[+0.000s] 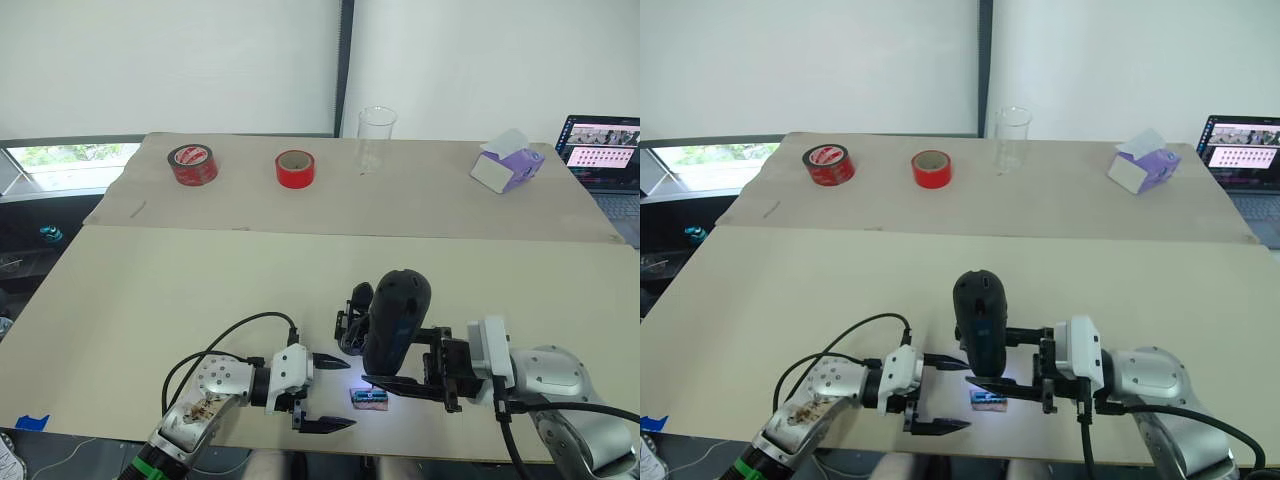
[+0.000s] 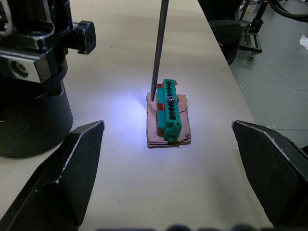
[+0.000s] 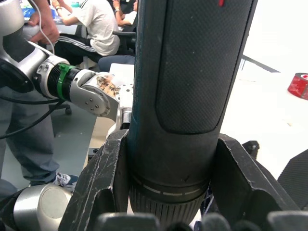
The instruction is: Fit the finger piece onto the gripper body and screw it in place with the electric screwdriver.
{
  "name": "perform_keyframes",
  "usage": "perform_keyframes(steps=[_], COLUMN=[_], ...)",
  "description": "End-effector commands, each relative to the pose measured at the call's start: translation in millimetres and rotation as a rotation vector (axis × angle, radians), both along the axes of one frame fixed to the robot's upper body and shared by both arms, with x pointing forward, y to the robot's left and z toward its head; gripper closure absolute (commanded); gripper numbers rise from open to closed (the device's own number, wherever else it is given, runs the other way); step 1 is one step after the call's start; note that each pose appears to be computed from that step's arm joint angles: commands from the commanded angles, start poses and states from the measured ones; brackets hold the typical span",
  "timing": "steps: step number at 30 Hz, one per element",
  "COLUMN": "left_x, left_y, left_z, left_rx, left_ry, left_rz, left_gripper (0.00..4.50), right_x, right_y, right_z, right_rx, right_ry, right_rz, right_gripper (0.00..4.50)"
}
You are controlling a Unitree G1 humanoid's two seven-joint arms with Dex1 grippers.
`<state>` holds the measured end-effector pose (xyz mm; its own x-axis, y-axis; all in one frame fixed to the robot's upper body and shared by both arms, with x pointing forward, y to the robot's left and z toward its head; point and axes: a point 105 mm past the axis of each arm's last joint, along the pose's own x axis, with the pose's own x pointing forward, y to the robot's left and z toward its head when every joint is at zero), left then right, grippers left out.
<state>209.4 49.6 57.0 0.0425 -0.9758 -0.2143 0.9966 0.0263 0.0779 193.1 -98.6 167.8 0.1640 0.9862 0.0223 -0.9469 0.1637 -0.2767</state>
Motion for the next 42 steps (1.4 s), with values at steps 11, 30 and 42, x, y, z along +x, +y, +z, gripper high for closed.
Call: perform_keyframes(steps=[11, 30, 42], left_x=[-2, -1, 0], left_y=[-1, -1, -1], left_z=[-2, -1, 1], left_rx=[-0.028, -0.03, -0.039], left_ry=[-0.008, -0.013, -0.017], left_rz=[-0.01, -0.019, -0.016], left_gripper=[0.03, 0.03, 0.03], right_x=[-18, -14, -12], right_y=[7, 6, 5], right_z=[25, 16, 19], right_rx=[0.078, 0.05, 0.058], right_ry=[-0.011, -0.024, -0.032], right_rz=[0.072, 0.058, 0.055], right_gripper=[2.57, 2.57, 2.57])
